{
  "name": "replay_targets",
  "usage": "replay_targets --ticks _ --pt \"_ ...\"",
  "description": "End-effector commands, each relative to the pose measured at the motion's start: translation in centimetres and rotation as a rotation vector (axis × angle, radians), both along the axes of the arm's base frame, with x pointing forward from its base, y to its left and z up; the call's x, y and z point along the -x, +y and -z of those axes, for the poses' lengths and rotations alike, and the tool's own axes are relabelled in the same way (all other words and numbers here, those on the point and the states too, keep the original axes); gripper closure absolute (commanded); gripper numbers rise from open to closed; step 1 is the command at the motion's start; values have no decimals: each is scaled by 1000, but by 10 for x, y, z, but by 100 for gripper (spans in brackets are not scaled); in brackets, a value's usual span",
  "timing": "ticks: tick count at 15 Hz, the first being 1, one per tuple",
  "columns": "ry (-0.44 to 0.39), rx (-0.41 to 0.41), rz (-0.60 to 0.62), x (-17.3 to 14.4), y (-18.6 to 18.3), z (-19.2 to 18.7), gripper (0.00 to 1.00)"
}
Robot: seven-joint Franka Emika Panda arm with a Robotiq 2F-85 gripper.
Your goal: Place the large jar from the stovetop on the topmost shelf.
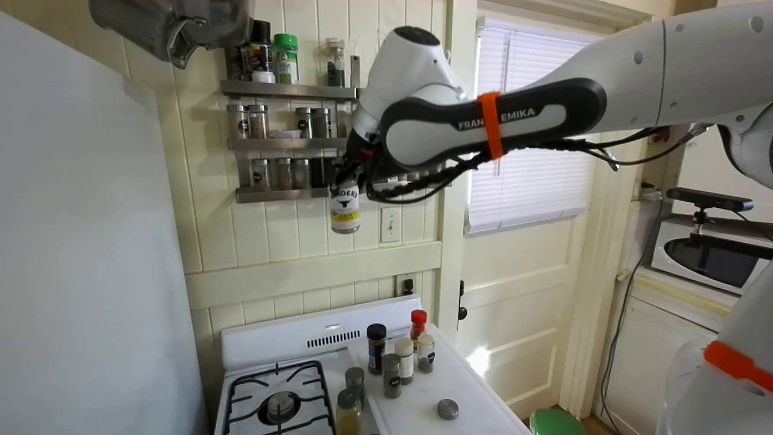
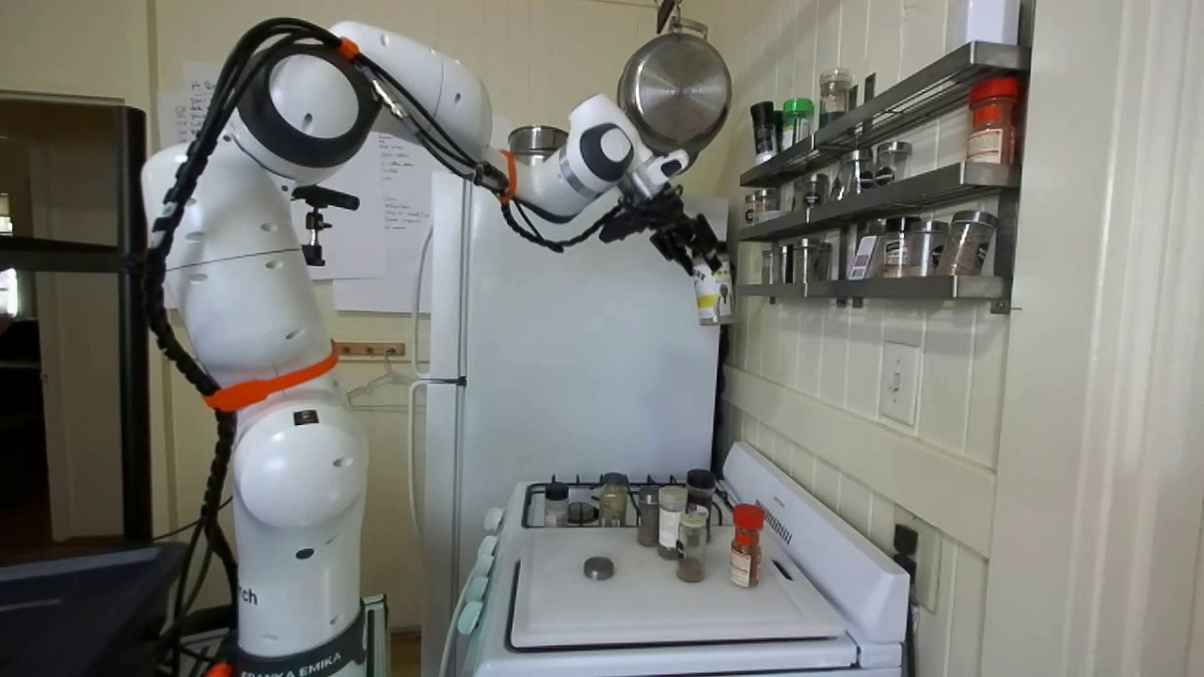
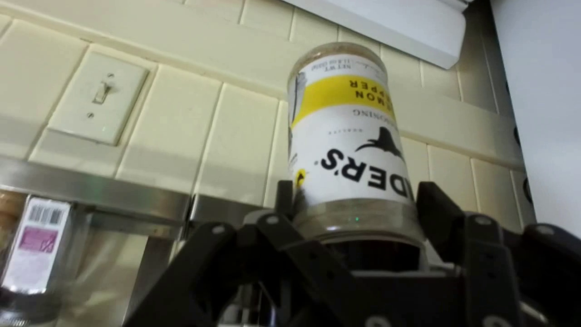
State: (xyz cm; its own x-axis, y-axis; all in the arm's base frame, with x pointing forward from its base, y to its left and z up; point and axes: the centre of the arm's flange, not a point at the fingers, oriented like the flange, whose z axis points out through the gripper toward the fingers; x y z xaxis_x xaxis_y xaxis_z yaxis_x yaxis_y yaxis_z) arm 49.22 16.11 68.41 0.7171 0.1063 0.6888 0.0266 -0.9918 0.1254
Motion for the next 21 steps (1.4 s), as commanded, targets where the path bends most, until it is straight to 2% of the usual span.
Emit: replay_targets --ticks 1,2,3,5,10,11,13,18,21 --pt "-20 -7 57 -5 10 -84 56" --pt "-45 -1 55 0 7 -97 56" --pt "-32 -2 35 11 2 -64 31" --pt "-57 -9 45 15 1 -87 31" --pt "-46 -8 47 7 1 -82 31" --pt "-57 -25 38 6 6 -92 56" --pt "-91 11 47 5 14 -131 56" --pt "-260 86 76 25 17 -225 56" --pt "-379 154 72 22 -2 -256 56"
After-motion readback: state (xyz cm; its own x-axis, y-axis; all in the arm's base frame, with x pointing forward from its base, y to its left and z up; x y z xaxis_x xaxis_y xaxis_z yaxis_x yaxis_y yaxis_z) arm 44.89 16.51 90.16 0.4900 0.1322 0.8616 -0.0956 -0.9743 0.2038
